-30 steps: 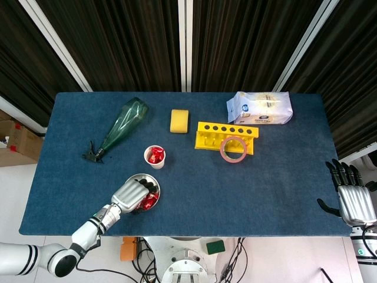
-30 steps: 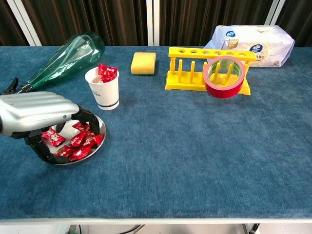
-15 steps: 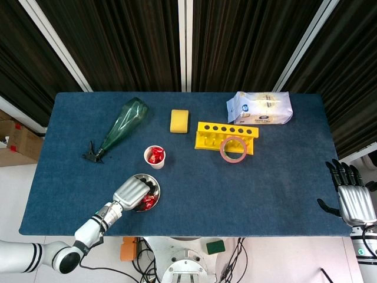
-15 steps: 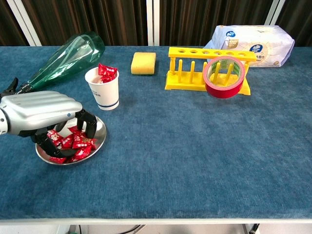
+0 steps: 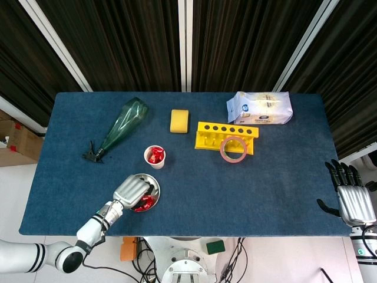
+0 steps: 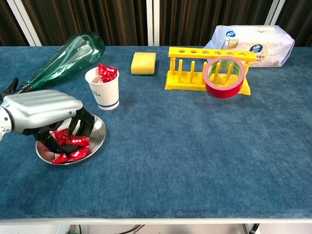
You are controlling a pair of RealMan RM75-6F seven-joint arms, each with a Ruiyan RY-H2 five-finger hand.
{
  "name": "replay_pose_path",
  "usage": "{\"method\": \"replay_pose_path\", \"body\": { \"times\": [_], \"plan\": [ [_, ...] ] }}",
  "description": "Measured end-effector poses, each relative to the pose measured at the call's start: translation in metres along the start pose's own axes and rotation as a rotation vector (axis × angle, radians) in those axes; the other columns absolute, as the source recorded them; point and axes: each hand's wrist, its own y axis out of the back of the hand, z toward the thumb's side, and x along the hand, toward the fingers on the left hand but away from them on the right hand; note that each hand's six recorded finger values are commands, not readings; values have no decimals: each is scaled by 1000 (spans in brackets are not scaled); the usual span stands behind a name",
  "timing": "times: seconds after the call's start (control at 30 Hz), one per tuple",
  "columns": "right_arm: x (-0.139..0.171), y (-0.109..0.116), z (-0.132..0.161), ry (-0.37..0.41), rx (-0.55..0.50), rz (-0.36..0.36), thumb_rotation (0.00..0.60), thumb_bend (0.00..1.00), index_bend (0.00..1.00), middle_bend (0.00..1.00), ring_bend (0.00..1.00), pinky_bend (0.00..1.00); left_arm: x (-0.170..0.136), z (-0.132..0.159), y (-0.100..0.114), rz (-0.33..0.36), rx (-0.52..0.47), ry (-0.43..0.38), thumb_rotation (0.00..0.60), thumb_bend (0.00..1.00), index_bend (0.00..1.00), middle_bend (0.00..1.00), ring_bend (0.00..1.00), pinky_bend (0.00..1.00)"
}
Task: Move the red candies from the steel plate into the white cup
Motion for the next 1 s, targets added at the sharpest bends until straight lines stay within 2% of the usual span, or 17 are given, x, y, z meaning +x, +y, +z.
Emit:
{"method": "replay_pose_path", "body": {
  "times": [0.4, 0.7, 0.83, 1.0],
  "plan": [
    [-1, -1, 0, 0, 1, 6, 600, 199, 0, 0, 0, 0, -2, -1, 19, 73, -23, -1, 600, 337, 587, 565, 525, 652],
    [-2, -3, 2, 1, 5, 12, 600, 198, 0, 0, 0, 0, -6, 0, 63, 167, -41, 2, 600, 336, 595, 573, 534, 663],
    [-1, -1, 1, 0, 2, 5, 600, 198, 0, 0, 0, 0, 1, -5, 87, 203, -60, 27, 600, 336, 595, 574, 535, 664],
    [0, 2, 0, 0, -6, -5, 600, 198, 0, 0, 0, 0, 18, -11, 105, 221, -82, 64, 600, 336, 595, 574, 535, 664]
  ]
}}
